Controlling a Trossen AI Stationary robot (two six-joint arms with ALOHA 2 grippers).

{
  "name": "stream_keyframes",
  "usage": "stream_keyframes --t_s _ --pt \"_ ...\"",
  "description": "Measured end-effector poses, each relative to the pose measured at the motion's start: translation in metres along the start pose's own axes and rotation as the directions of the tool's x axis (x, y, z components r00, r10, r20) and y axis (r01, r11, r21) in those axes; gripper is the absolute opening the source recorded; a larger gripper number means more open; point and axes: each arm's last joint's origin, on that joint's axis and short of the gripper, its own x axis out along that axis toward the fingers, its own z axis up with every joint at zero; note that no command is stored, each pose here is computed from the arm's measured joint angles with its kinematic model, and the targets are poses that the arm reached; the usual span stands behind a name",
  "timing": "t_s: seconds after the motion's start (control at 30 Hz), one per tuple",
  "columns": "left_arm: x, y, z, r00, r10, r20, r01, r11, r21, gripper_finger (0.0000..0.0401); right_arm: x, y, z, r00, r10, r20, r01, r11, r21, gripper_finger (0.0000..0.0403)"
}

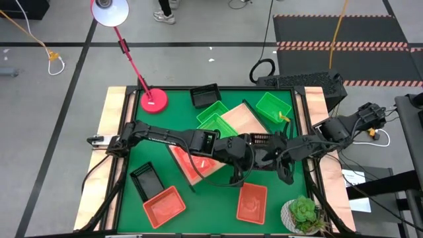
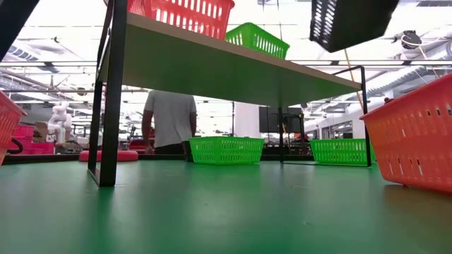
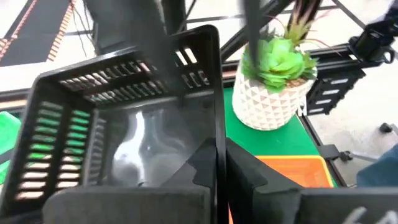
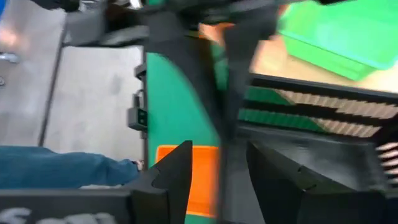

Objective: Stack baskets on shelf by color
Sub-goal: Put the bottom right black bin on the shelf

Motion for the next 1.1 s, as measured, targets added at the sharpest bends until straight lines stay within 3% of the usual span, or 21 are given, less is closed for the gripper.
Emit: stream_keyframes --t_s 0.37,0.5,0.67,0.77,0.93,1.1 --pt "0.0 0.01 0.0 1.0 0.022 0.002 -0.022 1.0 0.015 0.0013 0.002 -0.007 -0.008 0.993 -0.087 -0.082 0.084 0.996 -0.035 0.0149" --pt "0.0 0.011 0.002 0.999 0.025 0.027 -0.025 0.999 0.03 0.0032 0.002 -0.008 -0.01 0.989 -0.103 -0.102 0.098 0.994 -0.055 0.011" --pt "0.0 0.012 0.002 0.999 0.033 0.028 -0.034 0.999 0.017 0.0036 0.003 -0.008 -0.01 0.989 -0.1 -0.105 0.09 0.992 -0.093 0.0023" --pt "-0.004 0.009 0.004 0.996 0.088 0.029 -0.087 0.996 -0.015 0.0042 0.001 -0.009 -0.01 0.989 -0.104 -0.109 0.088 0.987 -0.137 0.0011" --pt "-0.021 -0.002 0.012 0.981 0.189 0.04 -0.185 0.979 -0.083 0.0093 -0.013 -0.011 -0.013 0.994 -0.069 -0.079 0.055 0.983 -0.173 0.0008" --pt "-0.04 -0.004 0.014 0.949 0.316 0.004 -0.31 0.933 -0.181 0.0166 -0.036 -0.018 -0.017 0.999 -0.03 -0.012 0.026 0.969 -0.247 0.0008"
